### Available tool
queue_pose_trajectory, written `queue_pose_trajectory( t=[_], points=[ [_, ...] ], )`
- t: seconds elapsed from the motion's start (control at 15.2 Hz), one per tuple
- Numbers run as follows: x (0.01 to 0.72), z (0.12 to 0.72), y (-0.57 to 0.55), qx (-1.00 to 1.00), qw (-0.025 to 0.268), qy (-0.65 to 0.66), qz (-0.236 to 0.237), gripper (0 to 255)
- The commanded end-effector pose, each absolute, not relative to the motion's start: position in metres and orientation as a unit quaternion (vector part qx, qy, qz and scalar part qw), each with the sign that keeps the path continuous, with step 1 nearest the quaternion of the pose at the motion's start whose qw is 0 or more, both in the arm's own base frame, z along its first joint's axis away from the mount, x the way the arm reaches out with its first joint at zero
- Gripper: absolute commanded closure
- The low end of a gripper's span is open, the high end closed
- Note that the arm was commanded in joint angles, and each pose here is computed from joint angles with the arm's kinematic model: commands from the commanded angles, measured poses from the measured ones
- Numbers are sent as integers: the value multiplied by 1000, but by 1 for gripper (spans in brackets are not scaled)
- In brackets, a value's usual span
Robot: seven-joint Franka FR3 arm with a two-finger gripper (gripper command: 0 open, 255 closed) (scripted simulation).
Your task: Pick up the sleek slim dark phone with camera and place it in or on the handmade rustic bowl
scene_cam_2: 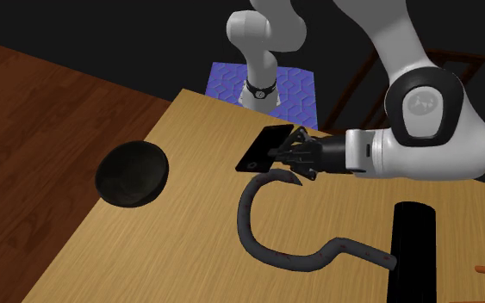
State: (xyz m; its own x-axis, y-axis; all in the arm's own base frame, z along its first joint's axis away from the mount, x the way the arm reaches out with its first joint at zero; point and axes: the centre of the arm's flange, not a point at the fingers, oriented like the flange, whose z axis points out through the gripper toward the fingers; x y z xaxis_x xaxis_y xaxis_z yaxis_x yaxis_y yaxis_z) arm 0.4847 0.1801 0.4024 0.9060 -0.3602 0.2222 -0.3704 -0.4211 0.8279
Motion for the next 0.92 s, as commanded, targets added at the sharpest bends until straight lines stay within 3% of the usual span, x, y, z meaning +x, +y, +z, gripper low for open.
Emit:
queue_pose_trajectory(
  t=[0.0, 0.46, 0.86],
  points=[
    [485, 413, 181, 843, 493, -217, 5, 255],
    [485, 447, 181, 843, 493, -217, 5, 255],
    [501, 453, 103, 843, 493, -217, 5, 255]
  ],
)
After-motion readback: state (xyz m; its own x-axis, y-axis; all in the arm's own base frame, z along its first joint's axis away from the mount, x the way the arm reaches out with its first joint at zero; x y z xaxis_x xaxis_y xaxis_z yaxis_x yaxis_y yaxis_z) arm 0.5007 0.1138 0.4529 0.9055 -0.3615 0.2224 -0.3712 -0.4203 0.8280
